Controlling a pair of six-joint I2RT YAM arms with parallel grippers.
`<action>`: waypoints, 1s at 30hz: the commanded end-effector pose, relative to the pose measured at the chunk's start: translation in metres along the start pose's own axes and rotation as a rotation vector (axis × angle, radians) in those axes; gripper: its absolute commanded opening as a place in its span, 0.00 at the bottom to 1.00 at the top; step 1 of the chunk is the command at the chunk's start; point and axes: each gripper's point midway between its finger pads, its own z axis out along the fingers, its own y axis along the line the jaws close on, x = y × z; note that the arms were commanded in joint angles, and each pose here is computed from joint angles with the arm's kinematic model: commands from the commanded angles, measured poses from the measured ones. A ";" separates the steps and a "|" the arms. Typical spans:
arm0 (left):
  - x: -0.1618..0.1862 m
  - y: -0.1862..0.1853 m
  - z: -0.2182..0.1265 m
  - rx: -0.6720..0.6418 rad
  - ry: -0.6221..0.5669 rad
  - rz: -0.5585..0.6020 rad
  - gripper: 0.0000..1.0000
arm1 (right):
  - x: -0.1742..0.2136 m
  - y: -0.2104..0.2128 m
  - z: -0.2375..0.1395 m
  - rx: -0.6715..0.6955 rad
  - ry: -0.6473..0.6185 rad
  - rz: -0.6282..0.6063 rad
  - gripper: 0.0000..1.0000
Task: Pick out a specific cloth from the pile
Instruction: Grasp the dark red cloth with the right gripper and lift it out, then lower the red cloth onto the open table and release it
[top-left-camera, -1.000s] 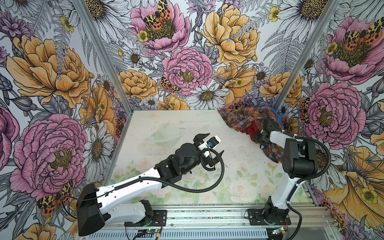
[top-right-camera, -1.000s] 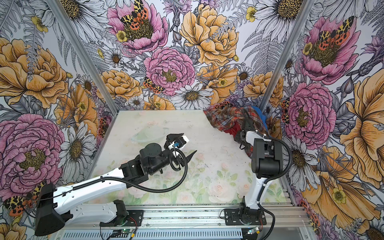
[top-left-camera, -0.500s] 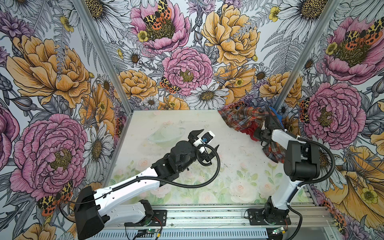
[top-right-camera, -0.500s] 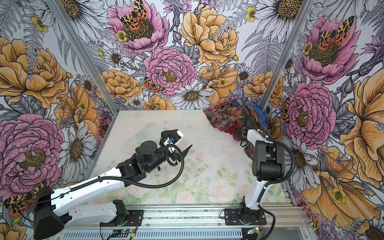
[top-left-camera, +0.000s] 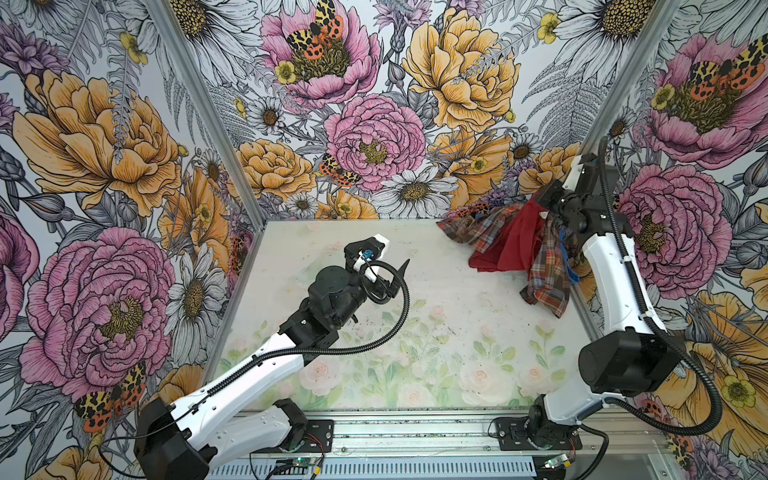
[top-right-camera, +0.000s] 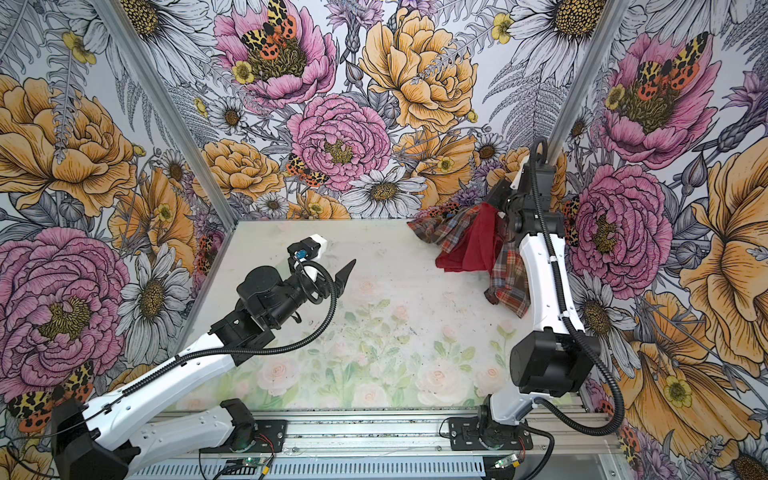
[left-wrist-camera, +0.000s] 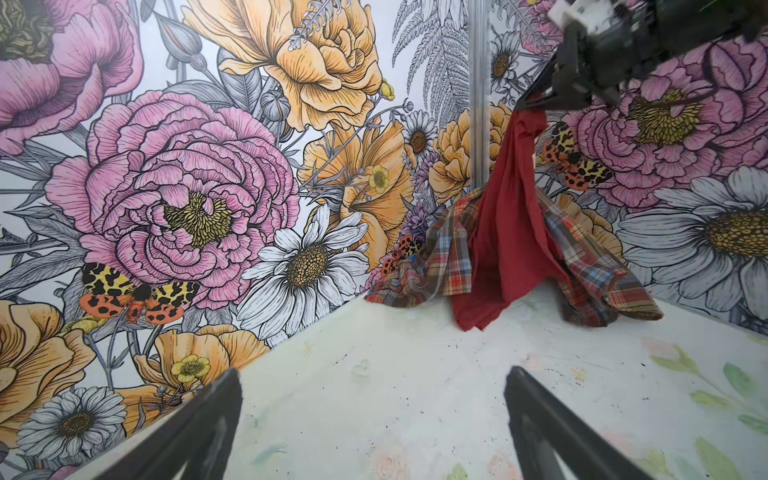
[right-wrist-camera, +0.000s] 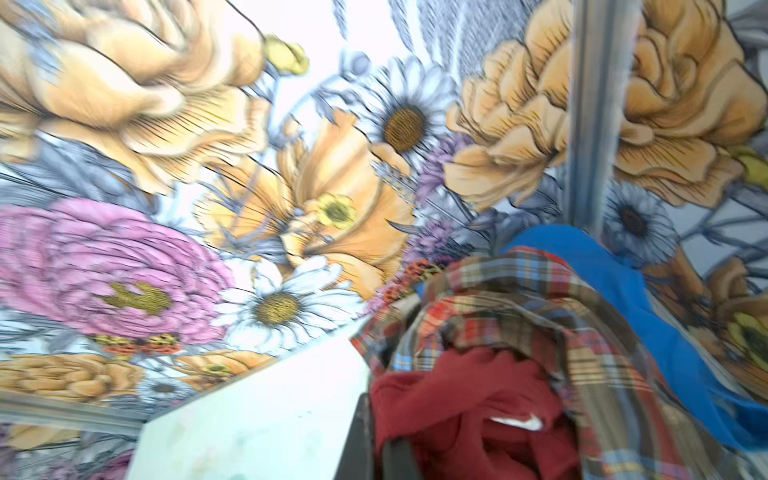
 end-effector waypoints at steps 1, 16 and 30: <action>-0.014 0.020 -0.005 0.016 -0.070 -0.131 0.99 | -0.040 0.092 -0.033 -0.276 -0.074 0.020 0.00; -0.022 0.091 -0.019 -0.023 -0.155 -0.232 0.99 | -0.011 0.302 -0.080 -0.857 -0.032 -0.125 0.00; -0.028 0.115 -0.037 -0.056 -0.228 -0.212 0.99 | 0.046 0.335 -0.038 -0.913 0.075 -0.120 0.00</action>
